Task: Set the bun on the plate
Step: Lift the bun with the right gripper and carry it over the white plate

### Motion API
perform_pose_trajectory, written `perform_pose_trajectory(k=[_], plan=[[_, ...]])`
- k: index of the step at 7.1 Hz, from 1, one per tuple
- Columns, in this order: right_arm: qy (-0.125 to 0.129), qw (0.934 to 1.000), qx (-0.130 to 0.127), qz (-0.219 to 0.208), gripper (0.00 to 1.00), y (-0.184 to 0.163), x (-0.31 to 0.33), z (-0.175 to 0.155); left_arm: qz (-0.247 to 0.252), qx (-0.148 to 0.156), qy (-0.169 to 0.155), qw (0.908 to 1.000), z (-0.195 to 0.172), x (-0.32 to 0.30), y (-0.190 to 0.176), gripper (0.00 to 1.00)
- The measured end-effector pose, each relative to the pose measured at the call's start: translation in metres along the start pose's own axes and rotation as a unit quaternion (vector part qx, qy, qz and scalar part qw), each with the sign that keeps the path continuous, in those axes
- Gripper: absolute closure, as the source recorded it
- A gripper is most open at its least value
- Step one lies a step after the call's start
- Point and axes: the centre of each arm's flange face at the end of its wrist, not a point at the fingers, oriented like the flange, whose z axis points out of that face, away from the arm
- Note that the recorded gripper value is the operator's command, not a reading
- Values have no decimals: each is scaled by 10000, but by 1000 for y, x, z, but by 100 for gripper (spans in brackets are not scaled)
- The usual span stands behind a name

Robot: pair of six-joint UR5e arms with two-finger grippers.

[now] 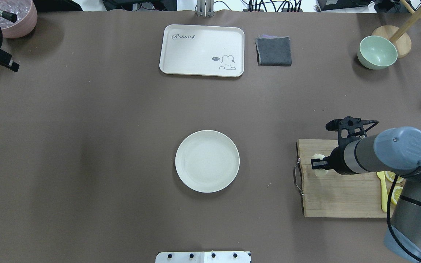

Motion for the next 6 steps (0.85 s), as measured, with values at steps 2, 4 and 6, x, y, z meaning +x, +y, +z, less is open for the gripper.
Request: perform_pose_trajectory(k=[2,4,6], plan=[[42,9998,-24,216,90,-33,-95,-13,-12,-2,3,10000,0,-1,1,2],[-44,9985,26,541,88,-52,-186,-9,-41,-10,6,10000,0,-2,2,2],[6,9966,156,810,54,-63,-268,16,-63,-18,9,10000,0,-3,2,2]])
